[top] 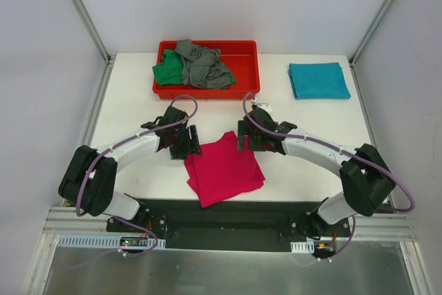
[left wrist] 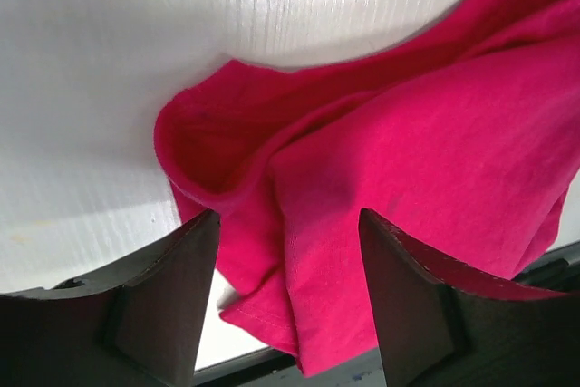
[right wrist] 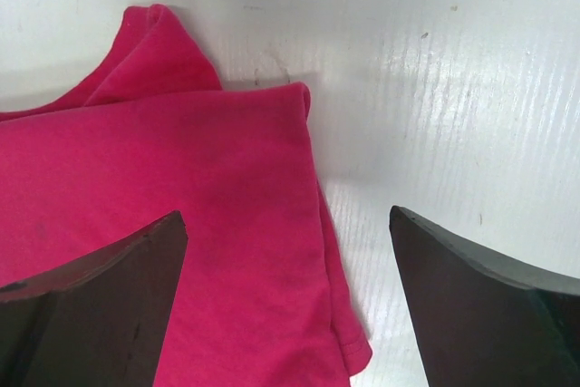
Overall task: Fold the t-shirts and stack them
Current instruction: Fold the long partially folded tshirt into a neat square
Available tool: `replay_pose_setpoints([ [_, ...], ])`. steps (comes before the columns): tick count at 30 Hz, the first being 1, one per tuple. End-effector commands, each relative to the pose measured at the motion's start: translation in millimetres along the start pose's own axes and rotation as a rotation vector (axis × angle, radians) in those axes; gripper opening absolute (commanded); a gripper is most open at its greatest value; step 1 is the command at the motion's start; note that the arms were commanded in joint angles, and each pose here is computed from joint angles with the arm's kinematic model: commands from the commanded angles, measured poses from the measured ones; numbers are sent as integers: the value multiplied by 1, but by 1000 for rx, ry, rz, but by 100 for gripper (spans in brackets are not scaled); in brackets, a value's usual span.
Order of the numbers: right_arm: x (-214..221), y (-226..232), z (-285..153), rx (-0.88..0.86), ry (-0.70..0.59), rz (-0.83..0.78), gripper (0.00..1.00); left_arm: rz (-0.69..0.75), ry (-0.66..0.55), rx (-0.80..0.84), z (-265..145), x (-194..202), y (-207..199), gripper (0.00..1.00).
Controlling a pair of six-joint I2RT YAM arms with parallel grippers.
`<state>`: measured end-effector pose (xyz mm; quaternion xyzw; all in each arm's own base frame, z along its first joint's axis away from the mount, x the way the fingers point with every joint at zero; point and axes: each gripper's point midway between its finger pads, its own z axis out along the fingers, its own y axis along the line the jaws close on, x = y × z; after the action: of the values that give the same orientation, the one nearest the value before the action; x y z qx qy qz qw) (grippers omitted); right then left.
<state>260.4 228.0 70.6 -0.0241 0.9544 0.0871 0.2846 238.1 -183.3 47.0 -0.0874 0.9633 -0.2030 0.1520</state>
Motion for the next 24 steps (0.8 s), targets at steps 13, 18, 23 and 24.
replay_pose_setpoints([
  [13,-22,7,13,-59,2,-17,98,-2,-18,24,-22,8,-5,61],
  [18,-26,13,12,-98,-8,-8,99,35,-7,47,-21,4,-19,58],
  [23,-30,19,16,-128,-9,-15,92,52,52,48,-8,2,-25,39],
  [24,-31,20,17,-133,-6,-16,90,50,61,37,-4,2,-24,36],
])
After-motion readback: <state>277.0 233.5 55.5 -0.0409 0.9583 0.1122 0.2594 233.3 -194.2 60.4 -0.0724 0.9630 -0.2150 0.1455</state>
